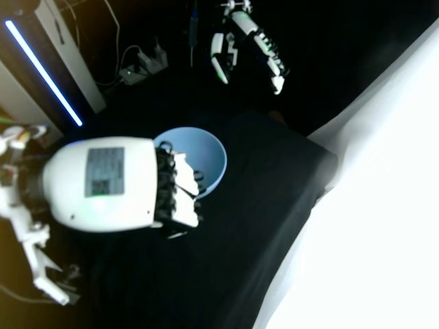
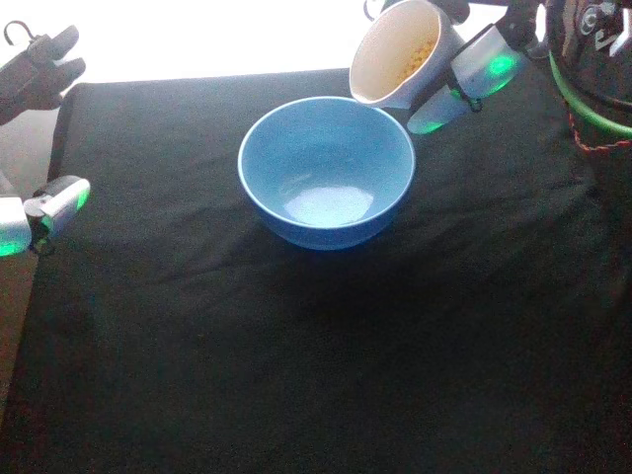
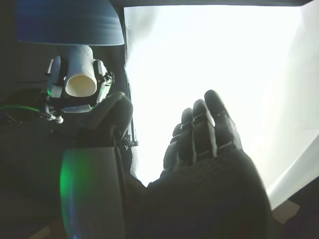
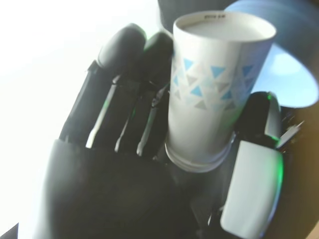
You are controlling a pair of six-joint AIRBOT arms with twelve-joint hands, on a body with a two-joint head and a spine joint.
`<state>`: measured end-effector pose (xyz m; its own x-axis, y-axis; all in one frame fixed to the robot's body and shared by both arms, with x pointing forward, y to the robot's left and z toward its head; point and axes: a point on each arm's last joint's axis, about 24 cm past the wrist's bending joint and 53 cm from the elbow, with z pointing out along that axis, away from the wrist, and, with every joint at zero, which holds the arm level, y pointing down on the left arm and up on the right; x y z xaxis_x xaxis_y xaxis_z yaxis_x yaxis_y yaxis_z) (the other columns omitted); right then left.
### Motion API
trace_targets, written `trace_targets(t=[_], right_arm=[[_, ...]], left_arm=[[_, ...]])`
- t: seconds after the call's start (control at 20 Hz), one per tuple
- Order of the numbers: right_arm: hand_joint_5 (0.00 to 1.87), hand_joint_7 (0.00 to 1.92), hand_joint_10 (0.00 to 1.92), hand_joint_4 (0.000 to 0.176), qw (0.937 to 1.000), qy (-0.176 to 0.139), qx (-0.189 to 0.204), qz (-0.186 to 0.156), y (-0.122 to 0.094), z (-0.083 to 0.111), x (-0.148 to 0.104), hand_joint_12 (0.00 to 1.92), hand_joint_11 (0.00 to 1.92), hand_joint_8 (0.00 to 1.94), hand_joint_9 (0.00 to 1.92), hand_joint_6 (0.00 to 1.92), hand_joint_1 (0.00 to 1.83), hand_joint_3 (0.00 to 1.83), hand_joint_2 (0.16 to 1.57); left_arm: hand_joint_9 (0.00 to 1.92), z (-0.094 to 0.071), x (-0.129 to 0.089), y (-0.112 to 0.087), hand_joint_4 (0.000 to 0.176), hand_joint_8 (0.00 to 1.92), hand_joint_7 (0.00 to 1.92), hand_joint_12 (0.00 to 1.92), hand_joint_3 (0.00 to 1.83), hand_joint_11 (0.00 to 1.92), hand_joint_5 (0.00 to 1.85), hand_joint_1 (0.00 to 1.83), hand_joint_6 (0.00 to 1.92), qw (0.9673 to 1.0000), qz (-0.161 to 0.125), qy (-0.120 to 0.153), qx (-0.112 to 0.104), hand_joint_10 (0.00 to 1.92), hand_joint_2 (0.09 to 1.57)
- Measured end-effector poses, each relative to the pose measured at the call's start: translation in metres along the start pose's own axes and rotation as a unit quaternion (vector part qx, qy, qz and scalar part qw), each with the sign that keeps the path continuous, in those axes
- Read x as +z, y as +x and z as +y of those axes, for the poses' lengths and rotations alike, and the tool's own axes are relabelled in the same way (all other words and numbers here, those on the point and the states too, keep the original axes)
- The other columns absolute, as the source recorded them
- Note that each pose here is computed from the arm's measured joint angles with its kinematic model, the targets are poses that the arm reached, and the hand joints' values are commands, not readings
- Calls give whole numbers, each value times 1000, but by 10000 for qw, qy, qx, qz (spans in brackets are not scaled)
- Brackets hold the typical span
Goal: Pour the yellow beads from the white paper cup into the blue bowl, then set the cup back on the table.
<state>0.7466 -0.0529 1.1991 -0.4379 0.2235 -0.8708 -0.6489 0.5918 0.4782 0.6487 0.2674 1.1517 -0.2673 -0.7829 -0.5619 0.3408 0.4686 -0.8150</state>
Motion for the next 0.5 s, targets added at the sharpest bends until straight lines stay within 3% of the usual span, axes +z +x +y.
trace_targets(t=[0.05,0.1,0.2,0.3,0.35,0.4,0.45,0.5], right_arm=[[1077,1081,1113,0,10000,23,-52,13,0,-1,0,1588,973,1074,1118,585,1278,2,1080],[1082,1075,1123,0,9999,60,-144,38,1,-1,1,1587,901,1073,1048,593,1277,0,1081],[1061,1074,1219,0,9995,104,-294,76,1,-1,1,1650,984,1090,1079,597,1275,0,1086],[1027,1076,1148,0,9991,121,-402,93,0,0,2,1626,942,1065,1050,674,1273,0,1090],[1048,1060,1209,0,9989,121,-433,90,-1,1,3,1636,1013,1121,1103,596,1275,0,1093],[1057,1087,1354,0,9986,105,-511,114,-1,3,3,1705,1058,1057,1114,784,1200,0,1082],[1025,1054,1308,0,9980,110,-605,137,0,4,4,1683,1064,1133,1114,665,1258,0,1098],[988,1030,1302,0,9974,99,-696,164,1,7,5,1684,1041,1178,1091,694,1266,1,1111]], left_arm=[[202,0,0,0,0,0,178,761,733,28,67,1225,0,10000,11,3,3,1,830],[184,0,1,1,0,0,146,753,736,27,73,1234,2,10000,46,7,35,0,824],[165,1,1,2,0,0,142,699,750,27,57,1209,0,10000,67,-21,35,0,814],[160,2,2,4,0,9,136,615,757,12,46,1226,0,9999,106,-44,46,8,809],[165,2,2,4,0,5,131,612,765,21,33,1205,0,9999,104,-41,40,8,806],[166,2,3,4,0,1,124,615,766,35,31,1201,0,9999,118,-60,37,7,806],[152,1,4,5,0,0,106,611,765,35,24,1203,0,9999,132,-38,45,1,809],[162,0,4,6,0,4,115,612,759,31,14,1209,0,9998,163,-14,70,5,806]])
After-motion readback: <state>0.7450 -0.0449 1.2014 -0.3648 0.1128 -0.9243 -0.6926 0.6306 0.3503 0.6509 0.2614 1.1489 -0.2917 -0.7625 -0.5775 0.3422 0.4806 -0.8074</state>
